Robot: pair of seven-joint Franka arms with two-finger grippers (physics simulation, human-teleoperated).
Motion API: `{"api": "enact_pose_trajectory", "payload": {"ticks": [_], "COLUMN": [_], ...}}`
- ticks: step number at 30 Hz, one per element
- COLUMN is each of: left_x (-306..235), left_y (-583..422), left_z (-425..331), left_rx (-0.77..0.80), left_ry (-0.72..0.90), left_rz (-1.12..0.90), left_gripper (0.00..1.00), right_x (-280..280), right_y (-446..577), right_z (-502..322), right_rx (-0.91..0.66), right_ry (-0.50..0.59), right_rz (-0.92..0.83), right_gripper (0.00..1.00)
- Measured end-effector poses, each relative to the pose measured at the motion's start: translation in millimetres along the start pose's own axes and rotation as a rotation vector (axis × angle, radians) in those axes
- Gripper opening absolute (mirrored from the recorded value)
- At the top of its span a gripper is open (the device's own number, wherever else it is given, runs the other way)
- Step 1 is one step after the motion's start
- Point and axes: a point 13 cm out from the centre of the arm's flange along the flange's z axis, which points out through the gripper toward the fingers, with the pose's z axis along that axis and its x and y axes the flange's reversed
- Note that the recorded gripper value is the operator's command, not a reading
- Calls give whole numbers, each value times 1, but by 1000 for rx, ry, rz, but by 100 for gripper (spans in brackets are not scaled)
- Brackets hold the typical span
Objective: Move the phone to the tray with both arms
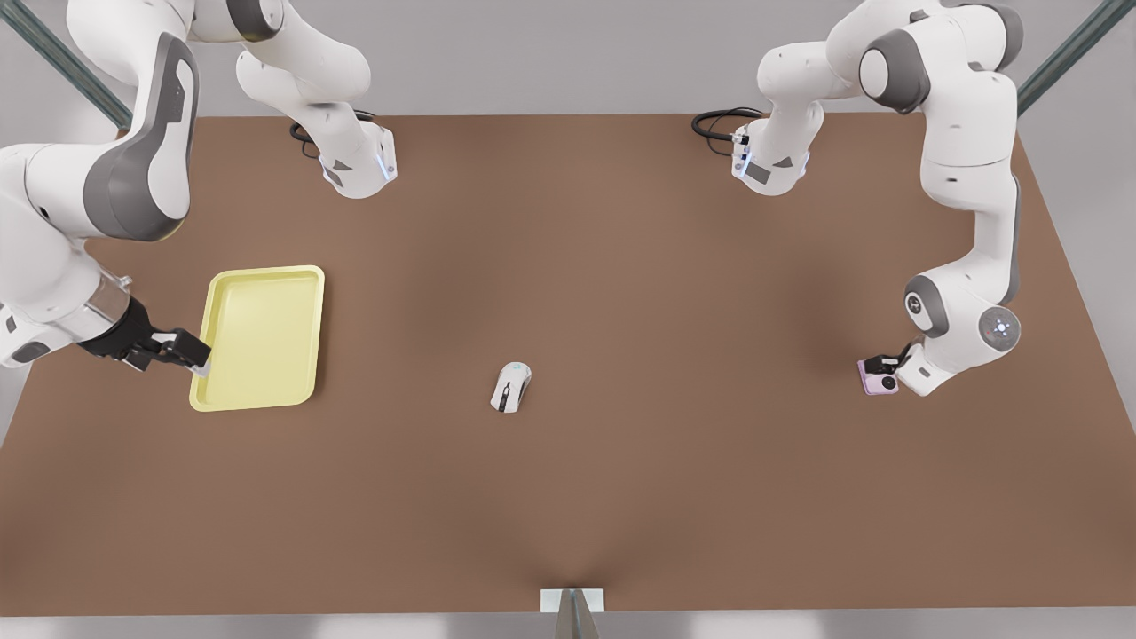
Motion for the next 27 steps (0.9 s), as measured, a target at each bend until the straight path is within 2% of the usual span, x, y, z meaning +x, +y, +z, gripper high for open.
{"api": "enact_pose_trajectory", "payload": {"ticks": [27], "left_x": [6], "left_y": [-1], "left_z": [34], "left_rx": [29], "left_ry": [-2], "left_rz": [10], "left_gripper": [100], "right_x": [-3], "right_y": [-5], "right_z": [-1], "right_rx": [-6], "right_ry": [-10], "right_rz": [-4], "right_gripper": [100]}}
